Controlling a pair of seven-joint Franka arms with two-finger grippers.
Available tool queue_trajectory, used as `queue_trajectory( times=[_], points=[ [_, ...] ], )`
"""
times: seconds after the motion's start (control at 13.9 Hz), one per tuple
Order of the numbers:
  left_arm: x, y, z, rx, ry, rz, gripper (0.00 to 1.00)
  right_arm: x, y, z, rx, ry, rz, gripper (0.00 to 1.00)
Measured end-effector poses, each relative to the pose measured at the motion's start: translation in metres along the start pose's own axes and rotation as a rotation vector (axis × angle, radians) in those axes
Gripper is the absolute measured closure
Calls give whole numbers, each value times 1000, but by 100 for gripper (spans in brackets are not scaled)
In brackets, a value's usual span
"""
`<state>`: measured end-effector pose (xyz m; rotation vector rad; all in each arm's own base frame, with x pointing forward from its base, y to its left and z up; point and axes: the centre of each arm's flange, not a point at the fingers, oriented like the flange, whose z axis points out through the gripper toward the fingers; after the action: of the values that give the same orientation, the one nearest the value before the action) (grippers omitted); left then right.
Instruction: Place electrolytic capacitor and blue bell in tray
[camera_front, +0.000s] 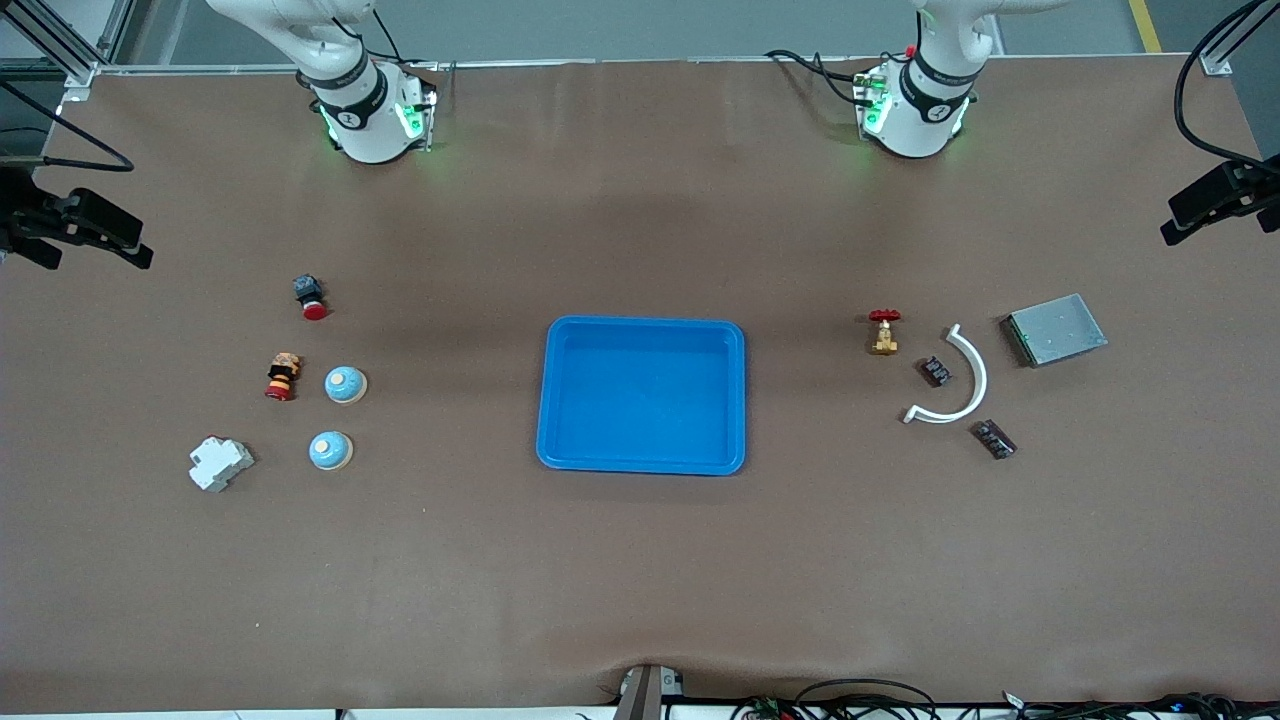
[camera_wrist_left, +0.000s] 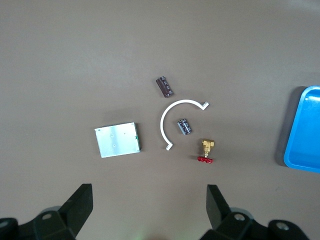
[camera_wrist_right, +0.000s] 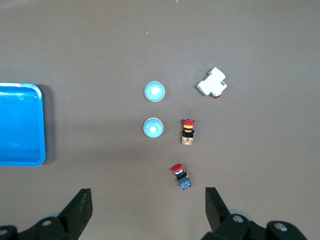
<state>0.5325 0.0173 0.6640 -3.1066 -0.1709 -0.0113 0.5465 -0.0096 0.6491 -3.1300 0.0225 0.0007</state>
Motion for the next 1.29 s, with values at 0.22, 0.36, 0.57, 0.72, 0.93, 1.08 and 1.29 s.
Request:
queue_trajectory(
  times=[0.22,0.36,0.57,0.72,0.93,1.08,1.29],
  points=[
    [0,0,0,0,1,0,0,0,0,0,0,0,1,0],
    [0,-2,-1,0,1,-5,0,0,0,0,1,2,1,0],
    [3,-8,6,1,-16,-16,0,0,0,0,2,3,1,0],
    [8,-19,23,4,-52,-37,0,0,0,0,2,2,1,0],
    [12,-26,50,7,-108,-50,0,1,0,0,5,2,1,0],
    [14,-25,73,9,-134,-48,0,4,0,7,11,6,1,0],
    [20,-22,127,8,-124,-42,0,23,8,70,11,36,8,0]
  ],
)
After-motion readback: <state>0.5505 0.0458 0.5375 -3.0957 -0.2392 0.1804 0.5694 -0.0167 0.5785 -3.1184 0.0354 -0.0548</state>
